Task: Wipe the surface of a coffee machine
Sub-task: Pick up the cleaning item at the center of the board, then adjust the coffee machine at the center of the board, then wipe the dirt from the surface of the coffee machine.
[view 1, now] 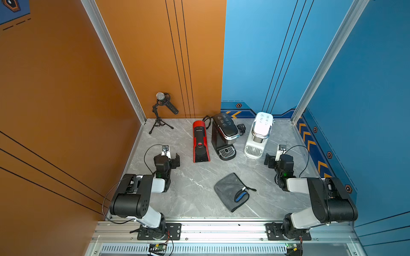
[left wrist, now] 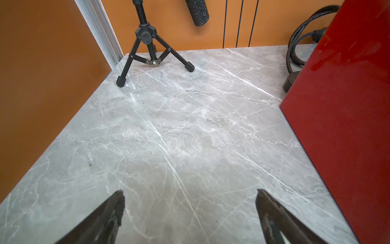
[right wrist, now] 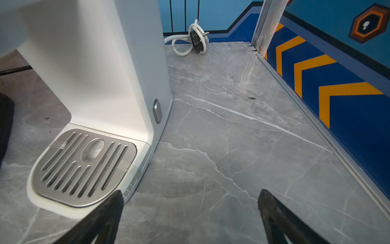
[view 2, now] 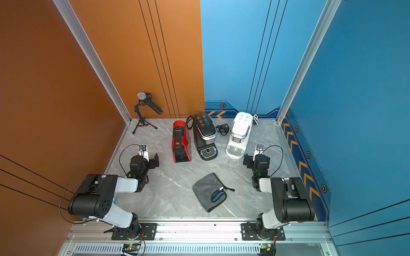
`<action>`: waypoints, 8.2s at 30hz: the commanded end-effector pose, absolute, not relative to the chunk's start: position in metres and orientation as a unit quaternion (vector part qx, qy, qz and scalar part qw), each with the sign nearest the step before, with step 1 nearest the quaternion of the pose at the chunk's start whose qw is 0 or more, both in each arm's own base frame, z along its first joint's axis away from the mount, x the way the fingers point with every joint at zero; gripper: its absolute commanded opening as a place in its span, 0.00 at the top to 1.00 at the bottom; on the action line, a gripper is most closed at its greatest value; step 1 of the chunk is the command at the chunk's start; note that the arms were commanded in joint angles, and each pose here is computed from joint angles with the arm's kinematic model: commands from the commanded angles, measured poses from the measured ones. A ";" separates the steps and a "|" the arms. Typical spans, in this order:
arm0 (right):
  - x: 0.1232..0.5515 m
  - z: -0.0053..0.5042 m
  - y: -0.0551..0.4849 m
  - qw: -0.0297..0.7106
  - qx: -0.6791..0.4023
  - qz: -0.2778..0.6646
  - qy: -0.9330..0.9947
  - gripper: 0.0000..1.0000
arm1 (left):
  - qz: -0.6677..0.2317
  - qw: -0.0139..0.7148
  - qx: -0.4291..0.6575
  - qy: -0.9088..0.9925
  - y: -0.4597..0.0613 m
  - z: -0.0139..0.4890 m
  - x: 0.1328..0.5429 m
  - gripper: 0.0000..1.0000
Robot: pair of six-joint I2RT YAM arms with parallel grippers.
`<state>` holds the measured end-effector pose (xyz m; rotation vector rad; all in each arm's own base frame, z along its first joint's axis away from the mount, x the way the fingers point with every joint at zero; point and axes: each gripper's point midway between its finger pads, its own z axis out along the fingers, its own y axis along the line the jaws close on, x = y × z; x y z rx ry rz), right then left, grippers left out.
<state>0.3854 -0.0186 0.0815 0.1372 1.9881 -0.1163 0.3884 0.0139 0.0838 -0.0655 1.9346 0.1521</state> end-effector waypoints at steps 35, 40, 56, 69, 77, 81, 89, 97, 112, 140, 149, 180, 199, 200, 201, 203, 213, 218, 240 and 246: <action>0.373 0.132 -0.027 0.448 0.171 -0.011 0.877 0.00 | 0.145 0.625 0.006 0.767 -0.010 0.146 0.365 0.02; 0.368 0.129 -0.003 0.409 0.175 0.093 0.891 0.00 | 0.072 0.677 -0.037 0.732 -0.020 0.182 0.347 0.02; 0.306 0.135 0.086 0.338 0.062 0.124 0.931 0.00 | -0.072 0.473 -0.043 0.877 -0.067 0.146 0.312 0.02; 0.226 0.077 0.212 0.256 -0.173 0.045 0.950 0.00 | -0.172 0.387 -0.014 0.906 -0.109 0.114 0.276 0.02; 0.205 0.074 0.241 0.263 -0.258 -0.009 0.930 0.00 | -0.172 0.369 0.040 0.913 -0.141 0.110 0.273 0.02; 0.201 0.076 0.257 0.264 -0.296 -0.010 0.918 0.00 | -0.155 0.363 0.075 0.916 -0.159 0.109 0.276 0.02; 0.172 0.050 0.279 0.210 -0.340 0.040 0.916 0.00 | -0.119 0.368 -0.008 0.922 -0.141 0.100 0.285 0.02; 0.159 0.018 0.282 0.174 -0.348 0.040 0.920 0.00 | -0.144 0.389 -0.032 0.909 -0.130 0.109 0.285 0.02; 0.206 0.020 0.219 0.208 -0.218 0.002 0.953 0.90 | -0.107 0.390 0.068 0.912 -0.169 0.111 0.278 0.02; 0.387 0.232 -0.012 0.472 0.253 0.265 0.802 0.91 | -0.279 0.362 0.235 0.858 -0.423 0.140 0.339 0.02; 0.446 0.307 0.003 0.494 0.176 0.309 0.793 0.90 | -0.240 0.357 0.209 0.878 -0.428 0.127 0.354 0.02; 0.466 0.280 0.054 0.410 0.047 0.160 0.897 0.87 | -0.029 0.317 0.056 0.946 -0.347 0.014 0.403 0.02; 0.456 0.282 0.063 0.400 0.023 0.161 0.902 0.86 | 0.024 0.331 0.055 0.942 -0.297 0.037 0.381 0.02; 0.456 0.284 0.062 0.402 0.022 0.157 0.902 0.86 | 0.024 0.343 0.071 0.936 -0.307 0.046 0.378 0.02; 0.455 0.286 0.061 0.402 0.022 0.153 0.902 0.86 | 0.024 0.355 0.086 0.931 -0.315 0.055 0.375 0.02; 0.454 0.290 0.058 0.405 0.022 0.145 0.903 0.86 | 0.019 0.371 0.111 0.922 -0.330 0.070 0.369 0.02; 0.442 0.316 0.061 0.413 -0.002 0.129 0.902 0.86 | -0.076 0.365 0.205 0.905 -0.390 0.109 0.332 0.02; 0.425 0.318 0.094 0.408 -0.053 0.137 0.901 0.86 | -0.129 0.334 0.238 0.903 -0.424 0.102 0.339 0.02; 0.522 0.236 0.071 0.339 -0.003 0.024 0.941 0.86 | -0.208 0.303 0.253 0.895 -0.458 0.100 0.360 0.02; 0.550 0.212 0.040 0.327 0.045 0.019 0.944 0.86 | -0.225 0.290 0.245 0.897 -0.461 0.092 0.356 0.02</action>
